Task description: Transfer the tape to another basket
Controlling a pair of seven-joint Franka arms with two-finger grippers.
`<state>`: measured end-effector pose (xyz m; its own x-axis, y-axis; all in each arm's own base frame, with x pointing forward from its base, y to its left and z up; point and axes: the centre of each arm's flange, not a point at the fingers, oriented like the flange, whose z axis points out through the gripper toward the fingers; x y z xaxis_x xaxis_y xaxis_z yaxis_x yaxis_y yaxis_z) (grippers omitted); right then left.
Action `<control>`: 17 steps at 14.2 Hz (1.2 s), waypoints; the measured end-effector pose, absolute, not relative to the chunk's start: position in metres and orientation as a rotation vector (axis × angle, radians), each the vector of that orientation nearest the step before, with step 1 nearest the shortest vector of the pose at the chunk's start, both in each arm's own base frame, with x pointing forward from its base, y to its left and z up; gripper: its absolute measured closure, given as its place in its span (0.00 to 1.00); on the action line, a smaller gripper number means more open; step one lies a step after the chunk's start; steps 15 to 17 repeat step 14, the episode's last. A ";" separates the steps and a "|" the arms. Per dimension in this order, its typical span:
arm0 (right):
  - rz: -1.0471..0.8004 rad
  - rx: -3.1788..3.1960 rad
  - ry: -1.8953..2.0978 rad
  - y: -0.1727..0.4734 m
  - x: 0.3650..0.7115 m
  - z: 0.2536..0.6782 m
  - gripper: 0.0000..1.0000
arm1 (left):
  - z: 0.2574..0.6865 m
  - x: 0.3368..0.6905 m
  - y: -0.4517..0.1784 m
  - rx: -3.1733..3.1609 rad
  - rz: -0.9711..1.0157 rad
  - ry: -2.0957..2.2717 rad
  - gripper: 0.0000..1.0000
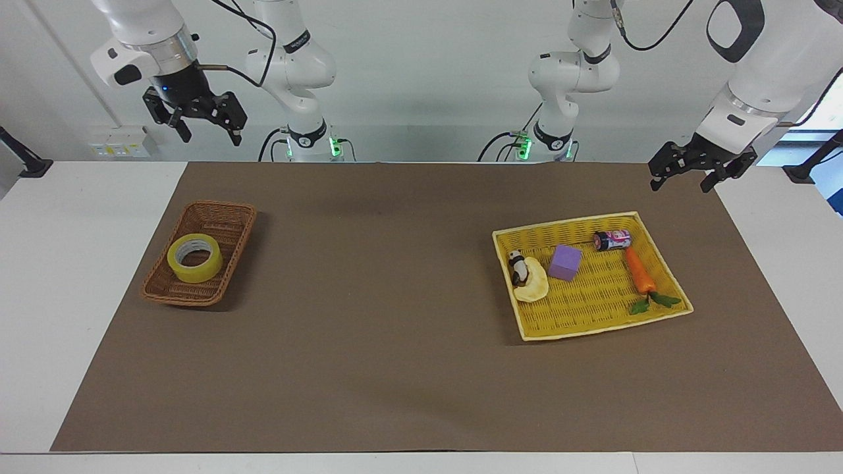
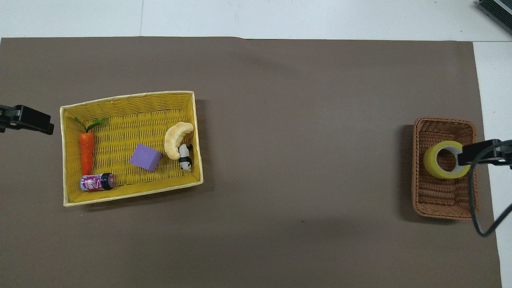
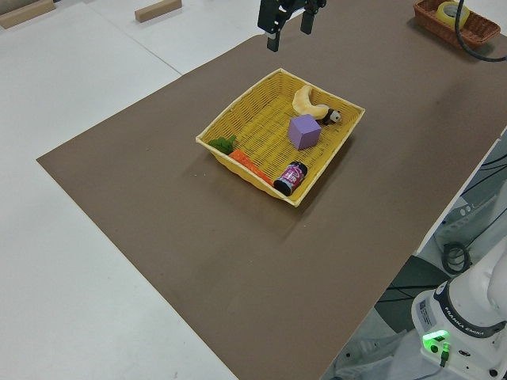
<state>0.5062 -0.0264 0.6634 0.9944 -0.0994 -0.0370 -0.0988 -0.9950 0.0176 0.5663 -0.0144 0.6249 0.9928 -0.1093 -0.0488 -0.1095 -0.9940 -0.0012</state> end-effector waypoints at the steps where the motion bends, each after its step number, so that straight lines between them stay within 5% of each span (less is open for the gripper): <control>1: -0.051 3.122 -0.153 -0.026 0.509 0.661 0.00 | 0.625 0.566 -0.014 -3.132 0.076 0.172 0.00; 17: -0.034 3.122 -0.152 -0.026 0.512 0.656 0.00 | 0.625 0.566 -0.014 -3.132 0.076 0.172 0.00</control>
